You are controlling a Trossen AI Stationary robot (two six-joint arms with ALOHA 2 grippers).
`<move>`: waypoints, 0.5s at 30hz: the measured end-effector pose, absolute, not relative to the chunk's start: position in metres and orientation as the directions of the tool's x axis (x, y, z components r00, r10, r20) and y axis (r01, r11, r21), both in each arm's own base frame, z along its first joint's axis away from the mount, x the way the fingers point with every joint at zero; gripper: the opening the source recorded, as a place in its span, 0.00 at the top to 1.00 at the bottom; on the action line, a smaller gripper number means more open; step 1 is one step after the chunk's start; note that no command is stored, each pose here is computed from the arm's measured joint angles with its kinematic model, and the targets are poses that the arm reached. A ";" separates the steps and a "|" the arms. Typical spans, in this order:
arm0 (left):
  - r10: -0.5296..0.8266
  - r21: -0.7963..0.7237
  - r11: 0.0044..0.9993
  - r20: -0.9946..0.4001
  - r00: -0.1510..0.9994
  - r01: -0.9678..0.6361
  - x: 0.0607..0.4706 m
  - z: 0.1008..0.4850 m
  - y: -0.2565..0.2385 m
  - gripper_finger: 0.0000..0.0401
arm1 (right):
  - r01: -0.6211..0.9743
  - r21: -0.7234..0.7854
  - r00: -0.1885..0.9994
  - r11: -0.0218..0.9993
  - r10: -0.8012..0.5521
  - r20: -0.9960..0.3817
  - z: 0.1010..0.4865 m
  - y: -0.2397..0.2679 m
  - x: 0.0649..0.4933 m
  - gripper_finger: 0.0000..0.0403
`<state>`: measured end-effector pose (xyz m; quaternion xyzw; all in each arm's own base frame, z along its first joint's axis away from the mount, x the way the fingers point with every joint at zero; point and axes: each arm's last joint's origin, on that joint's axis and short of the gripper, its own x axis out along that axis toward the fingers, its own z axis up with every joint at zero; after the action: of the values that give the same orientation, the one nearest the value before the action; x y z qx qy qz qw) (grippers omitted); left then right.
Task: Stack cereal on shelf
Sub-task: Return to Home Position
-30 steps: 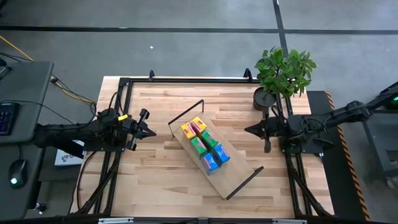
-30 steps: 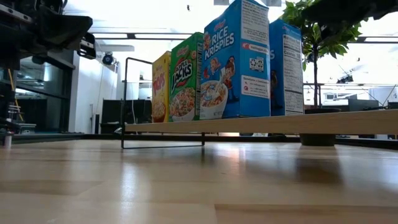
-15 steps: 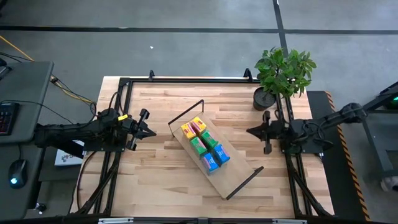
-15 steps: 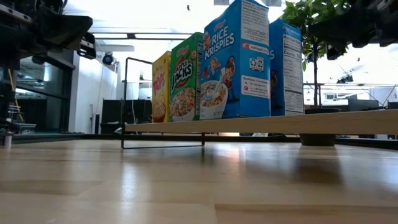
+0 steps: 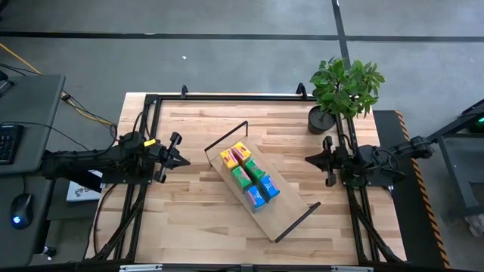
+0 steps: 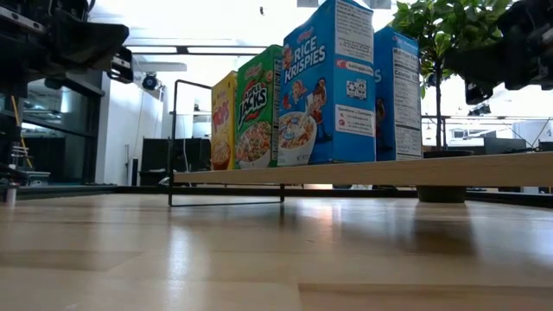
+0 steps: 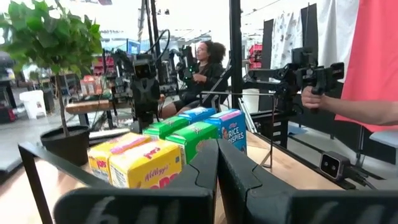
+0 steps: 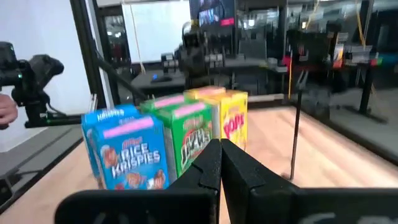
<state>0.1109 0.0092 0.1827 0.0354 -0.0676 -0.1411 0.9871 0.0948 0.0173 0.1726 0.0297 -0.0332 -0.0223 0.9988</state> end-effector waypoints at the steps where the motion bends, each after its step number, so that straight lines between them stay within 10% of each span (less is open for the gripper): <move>1: -0.283 0.079 0.958 0.117 0.952 0.275 0.111 0.182 0.009 1.00 | 0.042 0.070 0.997 0.997 -0.047 0.064 0.172 0.017 0.095 1.00; 15: -0.277 0.003 0.961 0.081 0.958 0.277 0.112 0.178 0.010 1.00 | 0.044 -0.034 0.999 0.998 -0.043 0.026 0.169 0.018 0.097 1.00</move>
<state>0.1116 0.0095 0.1783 -0.0044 -0.0401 -0.1400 0.9893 0.0973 0.0181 0.1693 -0.0171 -0.0124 -0.0216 0.9995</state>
